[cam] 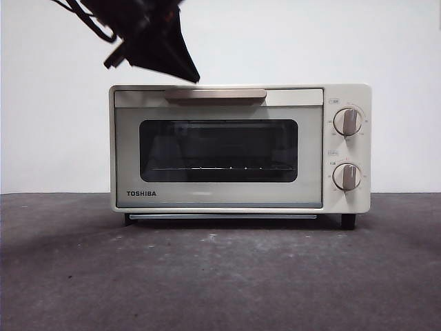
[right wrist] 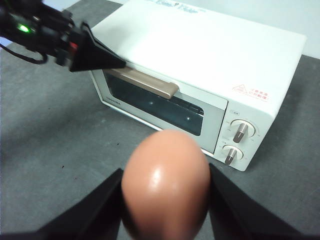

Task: Eggoven

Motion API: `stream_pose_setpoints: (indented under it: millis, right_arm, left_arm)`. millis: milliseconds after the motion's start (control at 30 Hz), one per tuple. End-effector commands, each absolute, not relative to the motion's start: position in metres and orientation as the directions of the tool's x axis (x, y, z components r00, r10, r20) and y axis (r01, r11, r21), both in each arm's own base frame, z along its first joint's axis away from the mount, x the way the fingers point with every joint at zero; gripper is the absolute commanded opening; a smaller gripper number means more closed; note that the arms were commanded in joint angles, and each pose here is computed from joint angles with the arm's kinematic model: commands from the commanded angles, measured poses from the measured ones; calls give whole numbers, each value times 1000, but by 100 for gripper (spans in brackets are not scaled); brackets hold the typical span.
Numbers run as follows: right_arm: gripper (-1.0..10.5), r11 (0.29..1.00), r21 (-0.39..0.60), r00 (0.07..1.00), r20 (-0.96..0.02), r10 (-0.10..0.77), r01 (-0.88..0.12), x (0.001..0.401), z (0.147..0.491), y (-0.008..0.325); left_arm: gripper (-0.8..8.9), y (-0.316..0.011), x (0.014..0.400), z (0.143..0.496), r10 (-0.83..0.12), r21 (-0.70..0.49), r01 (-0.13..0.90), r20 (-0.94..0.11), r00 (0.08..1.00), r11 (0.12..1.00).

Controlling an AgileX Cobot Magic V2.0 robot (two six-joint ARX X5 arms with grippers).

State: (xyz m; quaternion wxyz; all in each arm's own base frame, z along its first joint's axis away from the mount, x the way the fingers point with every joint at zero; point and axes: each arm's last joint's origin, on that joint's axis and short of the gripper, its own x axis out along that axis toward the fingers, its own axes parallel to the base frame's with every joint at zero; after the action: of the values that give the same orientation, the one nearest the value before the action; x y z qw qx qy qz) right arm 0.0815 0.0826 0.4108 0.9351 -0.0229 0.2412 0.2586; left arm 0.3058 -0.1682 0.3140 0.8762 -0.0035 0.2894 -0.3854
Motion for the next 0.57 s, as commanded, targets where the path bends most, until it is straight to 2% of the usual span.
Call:
stream_pose_setpoints:
  millis: [33, 300, 567]
  right_arm:
    - [3, 860, 86, 756, -437, 487, -504, 79, 416, 81]
    - [3, 860, 93, 759, -429, 490, -503, 75, 417, 76]
    - [3, 859, 90, 758, -433, 489, -503, 75, 417, 76]
  left_arm:
    - [4, -175, 315, 311, -677, -196, 688, -494, 546, 699]
    - [4, -179, 324, 298, -656, -187, 676, -519, 548, 713]
    - [4, -196, 307, 286, -656, -209, 713, -616, 436, 670]
